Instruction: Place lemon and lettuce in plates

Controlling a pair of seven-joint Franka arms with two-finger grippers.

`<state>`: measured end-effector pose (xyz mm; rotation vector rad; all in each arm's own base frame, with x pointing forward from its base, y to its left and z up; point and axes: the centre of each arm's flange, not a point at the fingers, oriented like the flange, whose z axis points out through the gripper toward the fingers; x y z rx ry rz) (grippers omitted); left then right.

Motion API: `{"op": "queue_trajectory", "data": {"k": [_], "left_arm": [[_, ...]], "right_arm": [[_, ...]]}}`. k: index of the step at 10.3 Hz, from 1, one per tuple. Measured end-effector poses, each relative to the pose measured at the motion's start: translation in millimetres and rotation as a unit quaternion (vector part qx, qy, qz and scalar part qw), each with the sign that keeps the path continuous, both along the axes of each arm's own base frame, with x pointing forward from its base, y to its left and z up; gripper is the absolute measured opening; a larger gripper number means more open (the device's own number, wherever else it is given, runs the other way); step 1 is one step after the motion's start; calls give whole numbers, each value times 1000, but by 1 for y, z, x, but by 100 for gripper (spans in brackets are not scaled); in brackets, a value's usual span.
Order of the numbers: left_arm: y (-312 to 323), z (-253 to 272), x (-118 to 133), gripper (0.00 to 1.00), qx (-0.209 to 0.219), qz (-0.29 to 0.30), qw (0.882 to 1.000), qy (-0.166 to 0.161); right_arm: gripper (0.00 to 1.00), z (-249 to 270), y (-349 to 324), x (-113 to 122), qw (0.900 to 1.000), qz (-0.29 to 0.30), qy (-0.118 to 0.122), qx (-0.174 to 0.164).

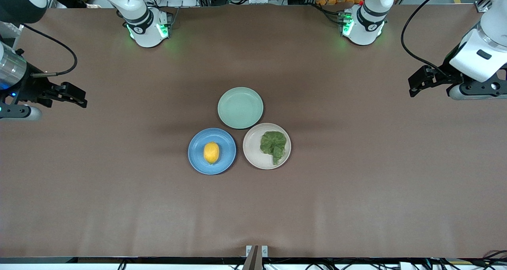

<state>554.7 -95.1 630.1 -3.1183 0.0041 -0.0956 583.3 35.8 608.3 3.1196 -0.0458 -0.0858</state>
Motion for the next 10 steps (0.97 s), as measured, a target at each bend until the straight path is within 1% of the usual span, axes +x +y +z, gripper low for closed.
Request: {"op": "queue_trajectory", "data": {"k": [2,10], "left_arm": [[0,1,0,100,0,0,1000,-1],[0,1,0,100,0,0,1000,-1]], "right_arm": [[100,-1,-3,-2,1000,-2,5,-3],[100,-1,-9,-2,1000,-7,6,-4]]}}
